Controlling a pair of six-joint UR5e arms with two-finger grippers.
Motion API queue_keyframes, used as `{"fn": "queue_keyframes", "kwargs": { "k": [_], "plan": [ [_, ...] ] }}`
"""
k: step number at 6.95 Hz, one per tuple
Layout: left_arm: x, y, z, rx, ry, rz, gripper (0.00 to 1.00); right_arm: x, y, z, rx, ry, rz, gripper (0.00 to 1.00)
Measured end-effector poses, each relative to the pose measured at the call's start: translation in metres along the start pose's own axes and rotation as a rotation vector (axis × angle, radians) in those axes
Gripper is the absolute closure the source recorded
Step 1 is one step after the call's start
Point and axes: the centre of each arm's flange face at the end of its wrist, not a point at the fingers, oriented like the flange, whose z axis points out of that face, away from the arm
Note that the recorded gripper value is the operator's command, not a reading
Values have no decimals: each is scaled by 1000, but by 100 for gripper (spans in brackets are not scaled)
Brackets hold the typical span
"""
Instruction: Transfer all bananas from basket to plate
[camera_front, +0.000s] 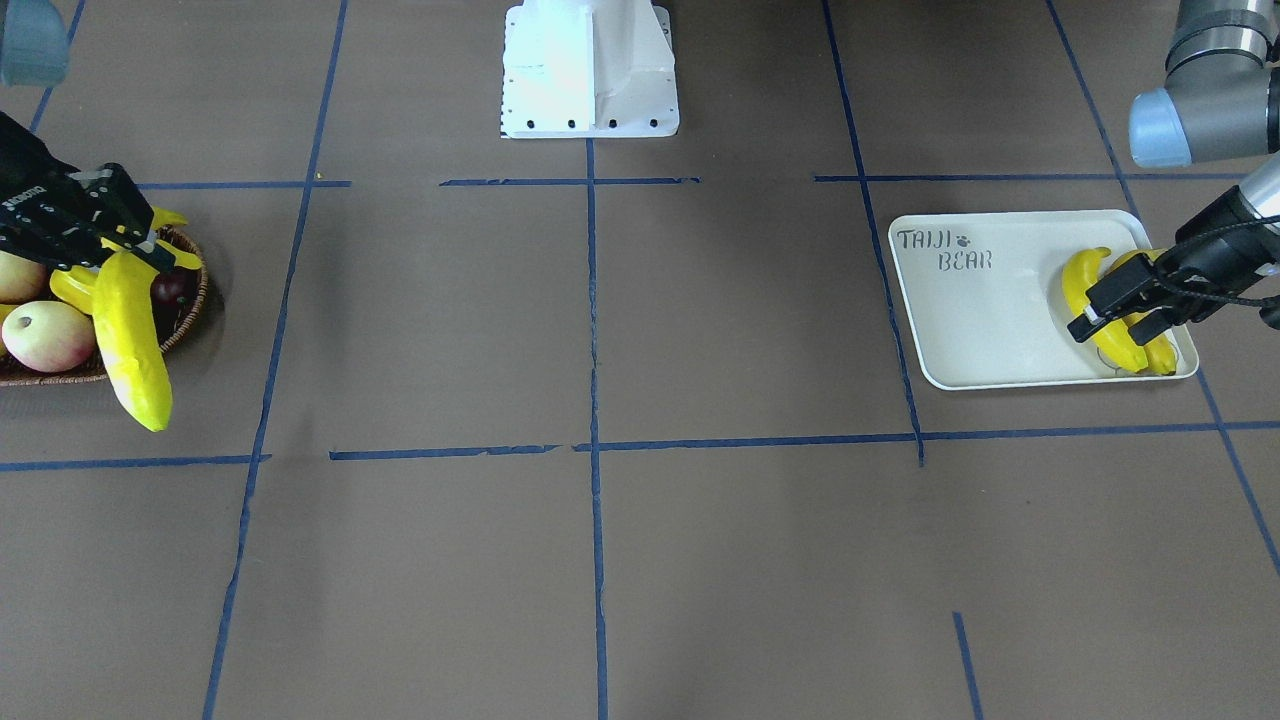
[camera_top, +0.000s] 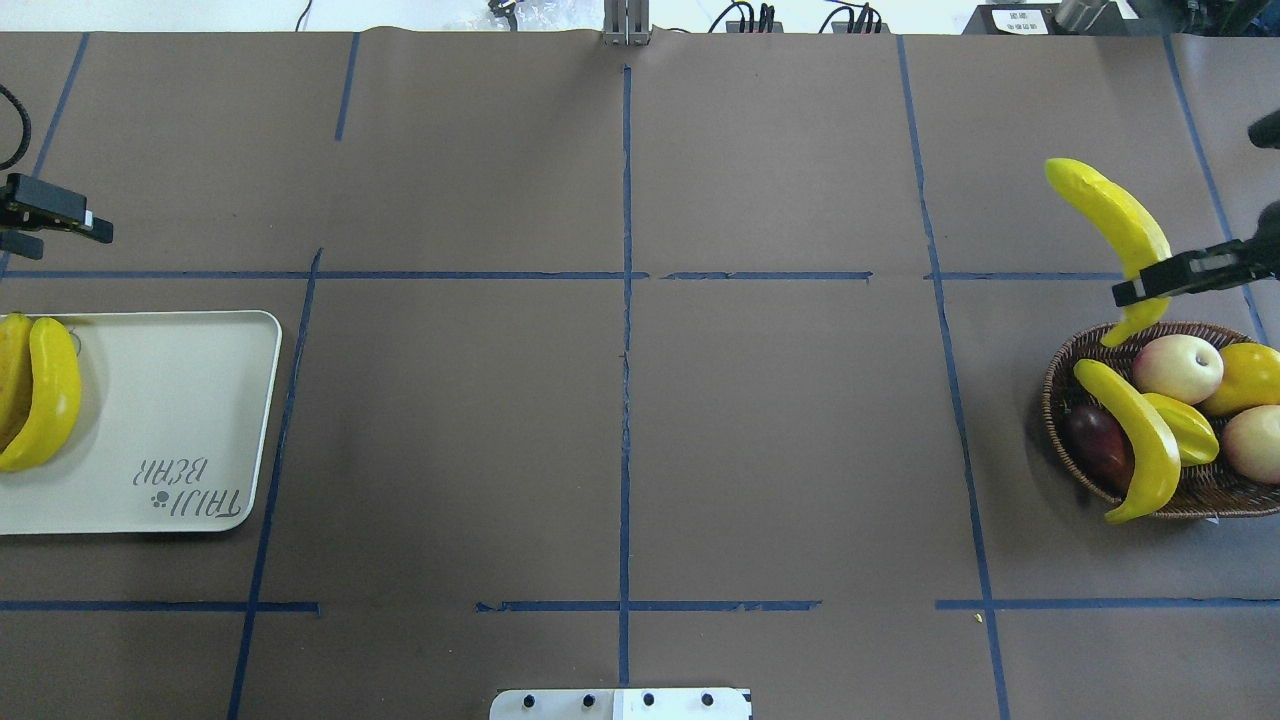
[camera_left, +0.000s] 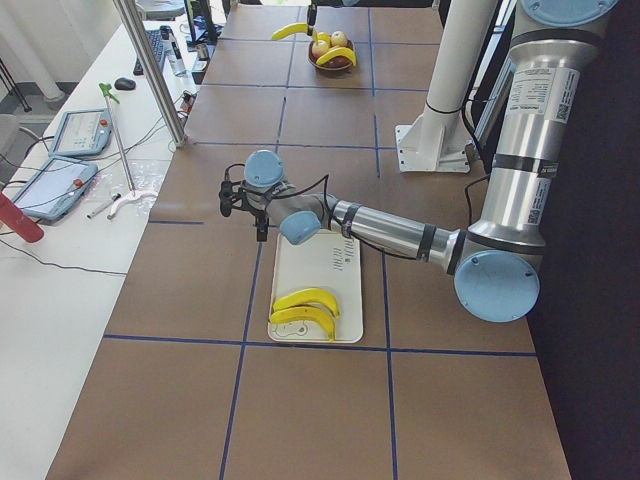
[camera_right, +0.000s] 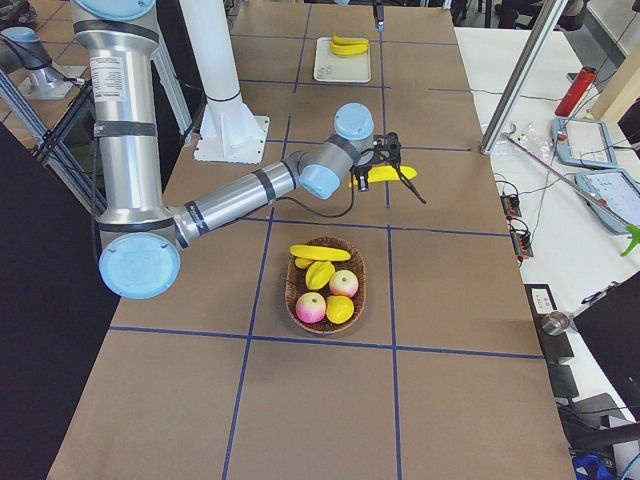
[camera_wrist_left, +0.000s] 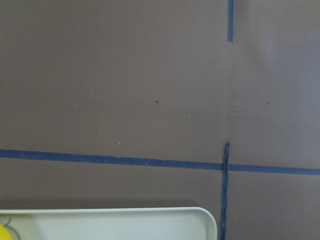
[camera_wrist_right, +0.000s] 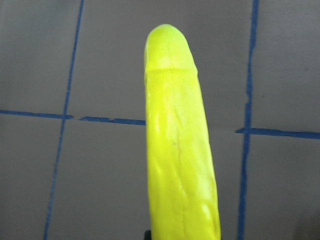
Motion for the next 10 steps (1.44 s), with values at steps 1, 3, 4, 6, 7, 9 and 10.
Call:
{"fn": "queue_keyframes", "kwargs": {
  "k": [1,3,4,6,7,9,10],
  "plan": [
    [38,-4,2,0,37,-12,0,-42,-5,12,-4,-39,28,100],
    [150,12,28,-61,131,-7,0,-124,3,49,-25,-103,-7,100],
    [200,18,34,-81,173,-48,0,-154,11,64,-28,-123,-29,100],
    [267,31,40,-87,221,-150,0,-206,28,91,11,-149,-20,100],
    [298,40,45,-79,244,-198,0,-225,36,99,36,-174,-2,100],
    [350,56,51,-70,293,-321,0,-249,44,114,72,-225,28,100],
    [375,68,58,-65,315,-370,0,-259,48,119,84,-237,36,100]
  ]
}}
